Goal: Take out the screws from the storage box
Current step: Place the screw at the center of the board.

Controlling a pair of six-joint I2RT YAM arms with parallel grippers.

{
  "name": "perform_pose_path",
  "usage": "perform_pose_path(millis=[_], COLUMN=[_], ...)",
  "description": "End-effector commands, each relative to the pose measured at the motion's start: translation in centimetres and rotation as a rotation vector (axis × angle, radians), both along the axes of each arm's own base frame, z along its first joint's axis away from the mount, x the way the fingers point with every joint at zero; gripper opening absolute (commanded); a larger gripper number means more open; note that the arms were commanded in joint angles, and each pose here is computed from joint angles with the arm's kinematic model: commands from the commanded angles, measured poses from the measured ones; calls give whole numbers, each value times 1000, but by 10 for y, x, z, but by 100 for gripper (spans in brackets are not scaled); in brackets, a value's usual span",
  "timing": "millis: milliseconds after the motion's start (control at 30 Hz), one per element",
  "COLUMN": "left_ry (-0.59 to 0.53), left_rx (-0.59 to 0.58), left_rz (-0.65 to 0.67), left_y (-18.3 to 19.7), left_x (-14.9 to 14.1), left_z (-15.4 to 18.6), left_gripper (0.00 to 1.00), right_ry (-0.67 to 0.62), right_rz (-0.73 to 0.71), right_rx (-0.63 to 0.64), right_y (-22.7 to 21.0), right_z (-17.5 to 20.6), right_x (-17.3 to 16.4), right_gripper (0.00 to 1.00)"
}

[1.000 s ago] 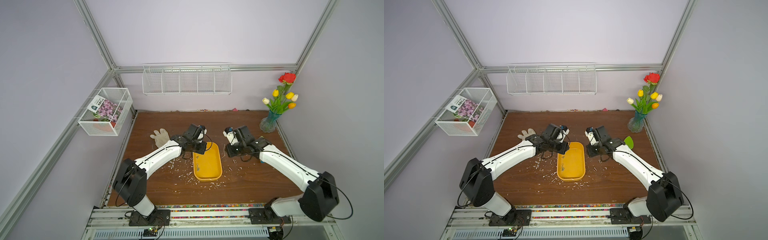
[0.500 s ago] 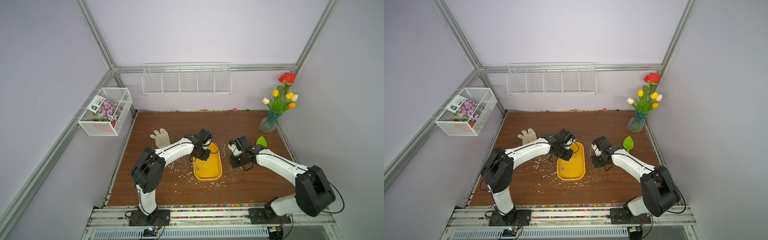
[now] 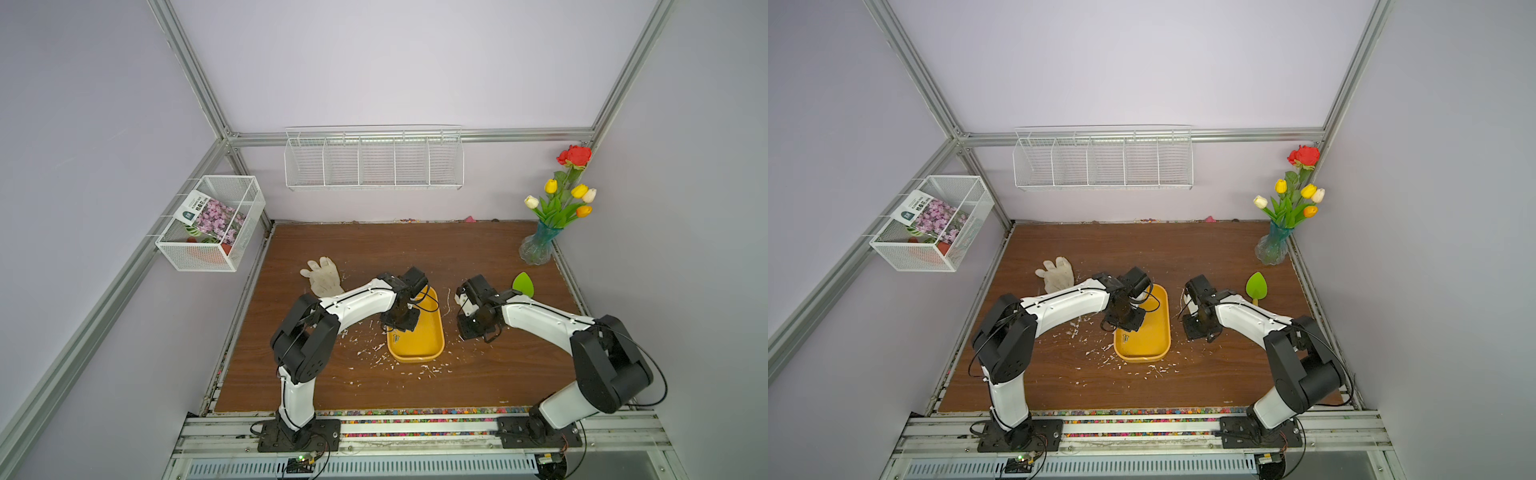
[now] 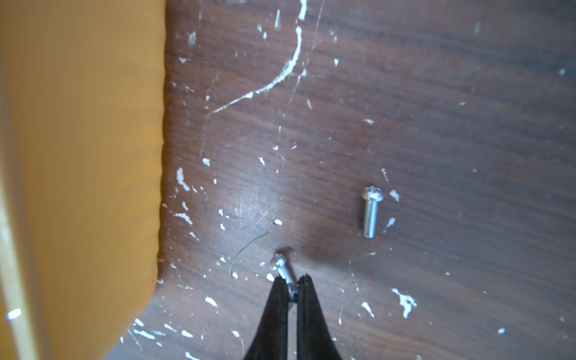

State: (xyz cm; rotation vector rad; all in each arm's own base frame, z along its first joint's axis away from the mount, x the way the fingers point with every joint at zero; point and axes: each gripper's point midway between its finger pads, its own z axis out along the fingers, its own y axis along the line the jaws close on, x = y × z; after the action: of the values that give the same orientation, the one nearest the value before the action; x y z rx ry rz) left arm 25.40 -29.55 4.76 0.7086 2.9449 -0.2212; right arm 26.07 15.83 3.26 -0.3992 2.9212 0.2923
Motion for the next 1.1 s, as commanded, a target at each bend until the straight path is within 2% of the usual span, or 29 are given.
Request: perform_pose_path(millis=[0, 333, 467, 600, 667, 967, 1067], left_ry=[89, 66, 93, 172, 195, 212, 168], left_rx=[-37, -5, -5, 68, 82, 104, 117], left_rz=[-28, -33, -44, -44, -46, -58, -58], left_y=[-11, -11, -13, -3, -1, -1, -1], left_x=[-15, -9, -12, -23, -26, -28, -23], left_z=[-3, 0, 0, -9, -15, -18, -13], left_gripper=[7, 7, 2, 10, 10, 18, 19], right_ry=[-2, -39, -69, -94, -111, -142, -155], right_rz=[-21, -15, -11, -5, -3, 4, 5], right_rx=[5, 13, 28, 52, 62, 75, 89], right_y=[-1, 0, 2, 6, 7, 10, 11], right_z=[1, 10, 24, 37, 44, 56, 58], right_x=[3, 7, 10, 14, 17, 21, 21], right_gripper=[9, 10, 10, 11, 11, 11, 11])
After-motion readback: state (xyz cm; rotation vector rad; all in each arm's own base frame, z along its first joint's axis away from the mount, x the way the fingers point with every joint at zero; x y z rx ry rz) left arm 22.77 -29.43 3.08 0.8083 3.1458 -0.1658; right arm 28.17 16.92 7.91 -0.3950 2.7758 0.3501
